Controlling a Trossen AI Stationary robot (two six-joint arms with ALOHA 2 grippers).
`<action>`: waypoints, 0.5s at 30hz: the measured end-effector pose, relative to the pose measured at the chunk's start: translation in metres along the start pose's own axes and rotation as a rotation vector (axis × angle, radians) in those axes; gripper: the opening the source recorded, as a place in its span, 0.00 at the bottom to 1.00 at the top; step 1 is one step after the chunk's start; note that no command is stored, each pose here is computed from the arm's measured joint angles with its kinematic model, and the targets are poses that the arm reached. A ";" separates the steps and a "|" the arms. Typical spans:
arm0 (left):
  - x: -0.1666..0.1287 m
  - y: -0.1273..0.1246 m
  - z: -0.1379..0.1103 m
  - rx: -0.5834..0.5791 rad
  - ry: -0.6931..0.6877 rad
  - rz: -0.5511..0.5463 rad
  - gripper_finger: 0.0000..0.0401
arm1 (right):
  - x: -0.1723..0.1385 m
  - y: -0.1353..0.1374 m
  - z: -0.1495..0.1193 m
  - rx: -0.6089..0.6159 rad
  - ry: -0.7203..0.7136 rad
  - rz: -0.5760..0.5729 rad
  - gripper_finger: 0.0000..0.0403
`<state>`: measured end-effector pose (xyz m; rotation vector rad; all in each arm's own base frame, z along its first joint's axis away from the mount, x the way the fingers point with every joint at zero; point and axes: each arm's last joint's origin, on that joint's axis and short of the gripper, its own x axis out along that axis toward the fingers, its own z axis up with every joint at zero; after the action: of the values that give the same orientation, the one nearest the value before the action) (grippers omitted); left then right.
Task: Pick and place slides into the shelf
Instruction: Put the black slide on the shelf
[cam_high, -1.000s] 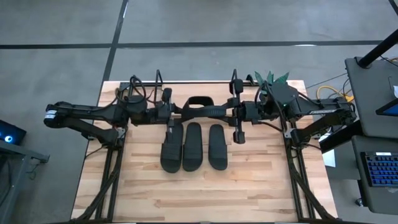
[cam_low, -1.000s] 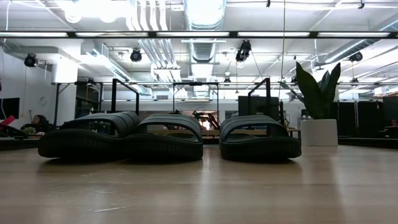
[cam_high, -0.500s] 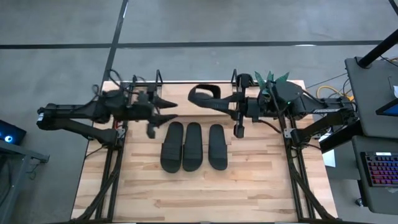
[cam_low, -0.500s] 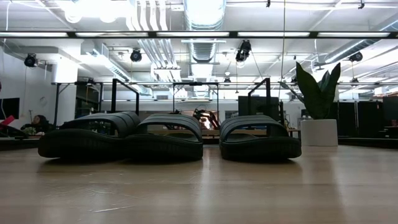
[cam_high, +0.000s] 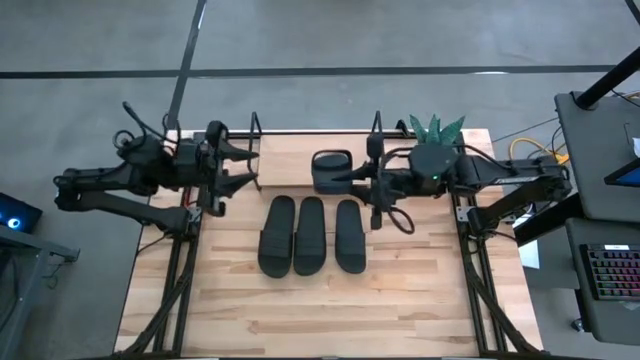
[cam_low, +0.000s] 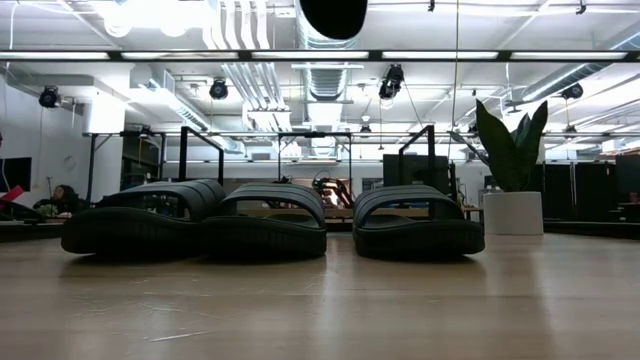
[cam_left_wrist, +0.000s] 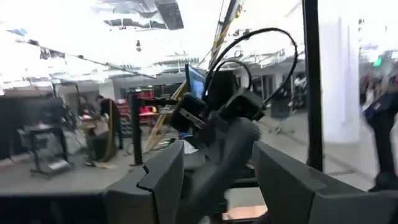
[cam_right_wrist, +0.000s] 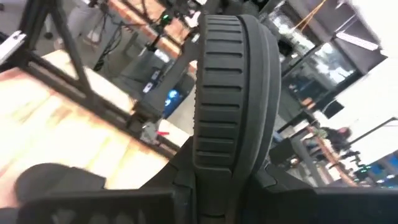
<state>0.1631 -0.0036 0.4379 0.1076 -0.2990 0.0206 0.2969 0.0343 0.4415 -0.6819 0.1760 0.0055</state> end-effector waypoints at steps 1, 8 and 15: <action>0.005 -0.001 -0.003 0.025 0.006 -0.001 0.44 | 0.003 0.002 -0.001 0.002 0.007 0.007 0.12; 0.041 -0.005 -0.029 0.176 0.049 -0.010 0.44 | 0.013 0.006 -0.005 0.096 0.027 0.018 0.12; 0.058 -0.006 -0.039 0.223 0.035 -0.009 0.44 | 0.014 0.006 -0.005 0.147 0.029 0.015 0.12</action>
<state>0.2304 -0.0055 0.4173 0.3299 -0.2607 0.0472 0.3090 0.0351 0.4315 -0.5341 0.2073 -0.0030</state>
